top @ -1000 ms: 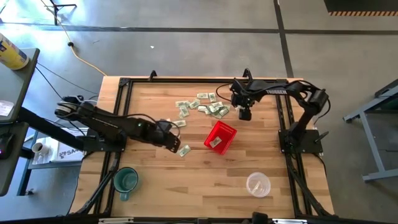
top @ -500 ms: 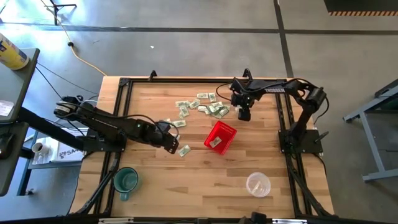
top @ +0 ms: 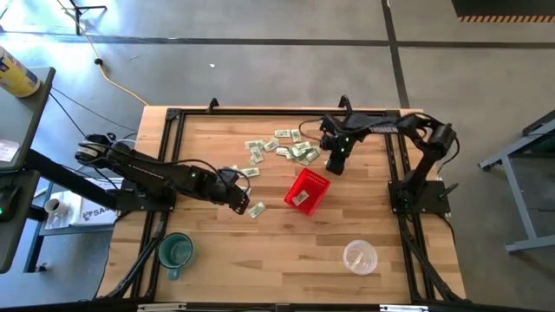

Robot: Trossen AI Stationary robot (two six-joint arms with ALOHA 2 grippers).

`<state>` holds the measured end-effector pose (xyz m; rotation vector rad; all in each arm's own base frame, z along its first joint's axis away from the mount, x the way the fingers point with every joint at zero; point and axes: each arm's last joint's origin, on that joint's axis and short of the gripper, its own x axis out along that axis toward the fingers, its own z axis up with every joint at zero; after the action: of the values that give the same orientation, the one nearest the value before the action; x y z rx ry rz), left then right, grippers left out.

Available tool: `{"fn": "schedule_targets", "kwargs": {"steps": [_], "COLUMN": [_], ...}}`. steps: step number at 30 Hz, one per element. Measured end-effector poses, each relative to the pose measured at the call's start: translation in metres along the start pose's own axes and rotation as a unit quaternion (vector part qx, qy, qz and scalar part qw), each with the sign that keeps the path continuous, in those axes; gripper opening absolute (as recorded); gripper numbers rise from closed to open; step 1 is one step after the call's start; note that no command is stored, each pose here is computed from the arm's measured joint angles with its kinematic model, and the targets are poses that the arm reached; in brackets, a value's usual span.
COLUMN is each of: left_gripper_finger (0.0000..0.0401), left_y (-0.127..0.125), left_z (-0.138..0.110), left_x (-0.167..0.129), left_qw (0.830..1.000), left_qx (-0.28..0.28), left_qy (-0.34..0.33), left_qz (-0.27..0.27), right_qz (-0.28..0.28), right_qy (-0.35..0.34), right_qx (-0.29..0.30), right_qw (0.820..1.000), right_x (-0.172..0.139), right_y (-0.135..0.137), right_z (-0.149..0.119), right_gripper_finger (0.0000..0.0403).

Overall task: Pick and place items into bin
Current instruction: Put the white stevia packet into the bin

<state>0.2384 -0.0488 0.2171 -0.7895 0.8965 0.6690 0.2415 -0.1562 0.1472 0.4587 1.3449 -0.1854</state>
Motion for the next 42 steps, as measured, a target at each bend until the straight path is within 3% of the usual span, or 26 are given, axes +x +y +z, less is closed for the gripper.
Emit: {"fn": "schedule_targets", "kwargs": {"steps": [6, 9, 14, 18, 23, 29, 33, 37, 42], "left_gripper_finger": [0.0225, 0.0225, 0.0225, 0.0225, 0.0225, 0.0225, 0.0225, 0.0225, 0.0225], "left_y": [-0.008, -0.009, -0.009, -0.01, -0.01, -0.011, -0.011, -0.012, -0.01], "left_z": [0.003, 0.003, 0.004, 0.004, 0.003, 0.004, 0.003, 0.004, 0.011], "left_x": [0.0, -0.001, -0.001, -0.001, -0.001, -0.001, -0.001, -0.001, 0.001], "left_qw": [0.999, 0.999, 0.999, 0.999, 0.999, 0.998, 0.998, 0.998, 0.997], "left_qx": [0.013, 0.013, 0.012, 0.011, 0.012, 0.007, 0.005, 0.002, -0.014], "left_qy": [-0.015, -0.017, -0.018, -0.018, -0.012, -0.01, -0.006, -0.005, -0.001], "left_qz": [-0.038, -0.044, -0.048, -0.049, -0.051, -0.056, -0.058, -0.067, -0.071], "right_qz": [-0.001, 0.043, 0.09, 0.084, 0.059, -0.025, -0.087, -0.089, -0.11], "right_qy": [-0.103, -0.154, -0.152, -0.136, -0.109, -0.175, -0.184, -0.15, -0.174], "right_qx": [0.018, 0.007, -0.007, 0.001, 0.019, 0.039, 0.112, 0.222, 0.279], "right_qw": [0.995, 0.987, 0.984, 0.987, 0.992, 0.984, 0.973, 0.959, 0.938], "right_x": [-0.053, -0.07, -0.053, -0.029, -0.015, -0.046, -0.073, -0.085, -0.088], "right_y": [0.051, 0.08, 0.115, 0.13, 0.133, 0.122, 0.083, 0.024, -0.025], "right_z": [-0.004, -0.005, 0.001, 0.008, 0.006, 0.001, -0.008, -0.018, -0.017], "right_gripper_finger": [0.0004, 0.0004, 0.0003, 0.0007, 0.0067, 0.0181, 0.0241, 0.0256, 0.0249]}}
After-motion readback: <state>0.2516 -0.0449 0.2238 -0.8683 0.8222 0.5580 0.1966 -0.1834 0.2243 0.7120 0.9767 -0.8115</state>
